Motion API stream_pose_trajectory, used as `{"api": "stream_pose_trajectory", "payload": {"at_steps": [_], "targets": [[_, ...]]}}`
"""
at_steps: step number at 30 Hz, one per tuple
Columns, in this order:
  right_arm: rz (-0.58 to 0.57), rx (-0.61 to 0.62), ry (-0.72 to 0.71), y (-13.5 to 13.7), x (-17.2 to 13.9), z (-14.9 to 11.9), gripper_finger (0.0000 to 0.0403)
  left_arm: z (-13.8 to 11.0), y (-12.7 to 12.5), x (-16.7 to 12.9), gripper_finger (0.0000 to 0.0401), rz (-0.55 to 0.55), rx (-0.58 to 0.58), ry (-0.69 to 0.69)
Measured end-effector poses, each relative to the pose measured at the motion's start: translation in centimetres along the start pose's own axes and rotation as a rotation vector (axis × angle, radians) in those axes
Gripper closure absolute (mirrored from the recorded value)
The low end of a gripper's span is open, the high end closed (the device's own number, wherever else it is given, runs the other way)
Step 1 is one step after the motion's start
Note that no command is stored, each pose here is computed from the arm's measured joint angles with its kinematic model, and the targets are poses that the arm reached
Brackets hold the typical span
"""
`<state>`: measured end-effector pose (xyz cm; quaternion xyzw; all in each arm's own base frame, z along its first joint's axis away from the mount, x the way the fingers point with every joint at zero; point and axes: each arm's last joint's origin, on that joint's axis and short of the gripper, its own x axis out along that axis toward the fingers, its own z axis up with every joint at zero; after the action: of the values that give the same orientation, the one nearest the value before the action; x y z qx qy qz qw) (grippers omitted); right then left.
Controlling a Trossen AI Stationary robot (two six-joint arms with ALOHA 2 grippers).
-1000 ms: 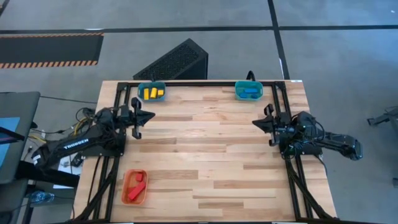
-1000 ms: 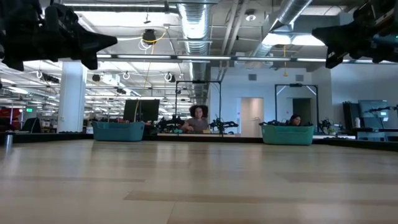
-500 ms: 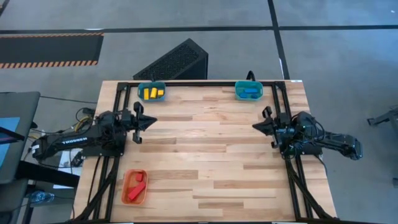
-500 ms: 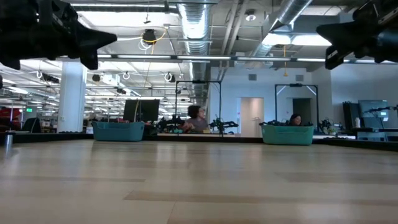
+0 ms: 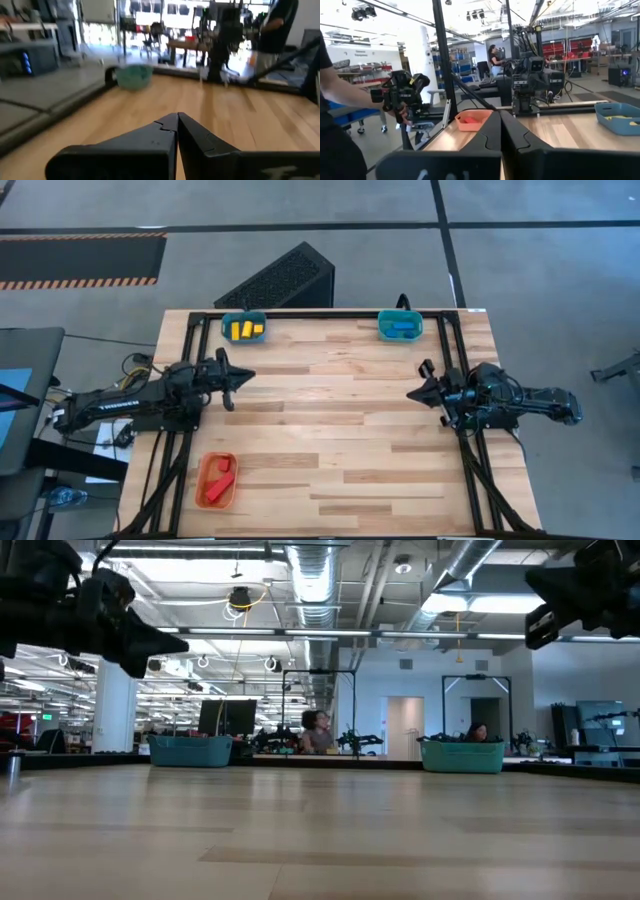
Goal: Sort & place blocks by color
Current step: Return to Home Position
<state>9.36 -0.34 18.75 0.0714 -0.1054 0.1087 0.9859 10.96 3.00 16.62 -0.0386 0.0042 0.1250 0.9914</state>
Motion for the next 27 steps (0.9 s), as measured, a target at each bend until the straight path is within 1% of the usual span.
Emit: {"api": "stream_pose_trajectory", "payload": {"at_steps": [2, 4, 6, 7, 10, 12, 13, 14, 16, 20, 23, 27], "targets": [[-0.001, 0.004, 0.011, 0.0, 0.0, -0.1, 0.0396, -0.2, 0.0, -0.1, 0.0401, 0.002, -0.025, 0.023], [-0.003, 0.010, 0.026, 0.0, 0.0, -0.3, 0.0398, 0.4, 0.0, -0.3, 0.0401, 0.007, -0.057, -0.042], [0.002, 0.013, 0.034, 0.0, 0.0, -0.3, 0.0398, 1.3, -0.1, -0.7, 0.0401, -0.005, -0.058, -0.138], [0.008, 0.013, 0.034, 0.0, 0.0, -0.3, 0.0398, 1.6, -0.1, -0.9, 0.0401, -0.007, -0.048, -0.163], [0.025, 0.014, 0.043, 0.0, 0.0, -0.4, 0.0395, 1.7, -0.1, -1.6, 0.0401, 0.010, -0.032, -0.184], [0.024, 0.018, 0.056, 0.0, 0.0, -0.5, 0.0394, 1.6, -0.1, -1.8, 0.0401, 0.021, -0.066, -0.200], [0.024, 0.010, 0.061, 0.0, 0.0, -0.6, 0.0394, 1.5, -0.1, -1.8, 0.0401, 0.023, -0.079, -0.192], [0.026, -0.005, 0.063, 0.0, 0.0, -0.6, 0.0394, 1.2, -0.1, -1.7, 0.0401, 0.022, -0.099, -0.155], [0.031, -0.043, 0.071, 0.1, 0.0, -0.7, 0.0396, 1.2, -0.2, -1.6, 0.0401, 0.007, -0.097, -0.152], [0.024, -0.111, 0.088, 0.0, 0.0, -0.9, 0.0398, 1.6, -0.6, -1.7, 0.0401, -0.033, -0.060, -0.192], [0.007, -0.122, 0.094, -0.1, 0.0, -0.9, 0.0395, 1.6, -0.9, -1.7, 0.0401, -0.095, -0.032, -0.192], [-0.003, -0.200, 0.088, -0.3, -0.1, -0.9, 0.0393, 1.6, -1.0, -1.7, 0.0401, -0.080, -0.034, -0.197]]}}
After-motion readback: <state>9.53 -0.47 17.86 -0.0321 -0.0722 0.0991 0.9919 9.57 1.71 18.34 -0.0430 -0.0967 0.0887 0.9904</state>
